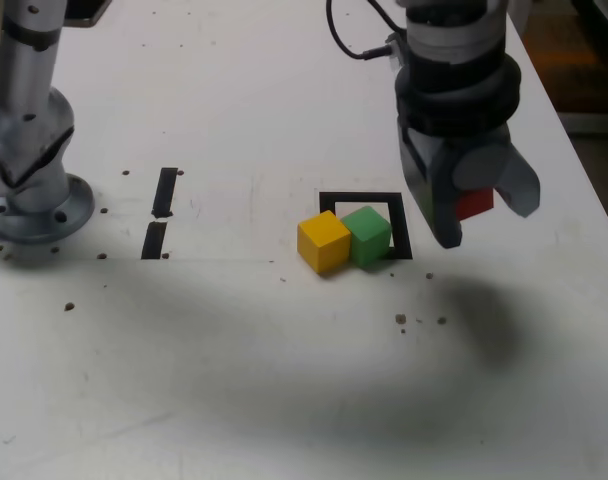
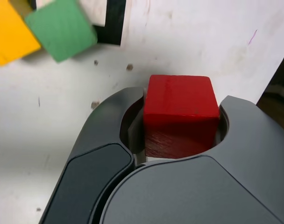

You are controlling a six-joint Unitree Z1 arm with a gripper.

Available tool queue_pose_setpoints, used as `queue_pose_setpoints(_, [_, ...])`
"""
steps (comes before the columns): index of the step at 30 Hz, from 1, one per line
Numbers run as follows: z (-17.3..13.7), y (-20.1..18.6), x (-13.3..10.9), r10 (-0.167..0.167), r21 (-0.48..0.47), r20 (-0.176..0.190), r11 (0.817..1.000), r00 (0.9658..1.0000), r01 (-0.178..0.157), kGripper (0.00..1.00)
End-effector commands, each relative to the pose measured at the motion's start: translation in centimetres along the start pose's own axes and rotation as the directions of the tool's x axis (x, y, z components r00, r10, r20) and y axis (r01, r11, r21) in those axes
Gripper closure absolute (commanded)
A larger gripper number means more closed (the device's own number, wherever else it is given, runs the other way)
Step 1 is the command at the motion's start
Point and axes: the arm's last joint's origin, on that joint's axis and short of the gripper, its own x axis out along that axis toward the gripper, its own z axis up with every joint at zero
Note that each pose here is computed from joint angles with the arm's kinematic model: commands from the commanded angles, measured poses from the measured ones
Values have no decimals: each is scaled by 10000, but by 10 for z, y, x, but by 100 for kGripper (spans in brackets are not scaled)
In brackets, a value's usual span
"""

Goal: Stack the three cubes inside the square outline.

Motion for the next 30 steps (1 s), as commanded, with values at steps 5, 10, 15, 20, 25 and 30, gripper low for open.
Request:
queue_pose_setpoints(5, [8,15,11,178,-67,151,9998,9997,-177,94])
queue_pose_setpoints(10, [18,27,29,219,-124,136,9997,9997,-218,94])
queue_pose_setpoints(15, [26,42,41,328,-209,-10,9992,9995,-328,94])
queue_pose_setpoints(20, [28,60,46,424,-347,-207,9985,9989,-431,94])
queue_pose_setpoints(25, [26,72,53,273,-336,-505,9990,9984,-291,94])
queue_pose_setpoints(30, [16,78,60,-125,-169,-917,9998,9957,110,94])
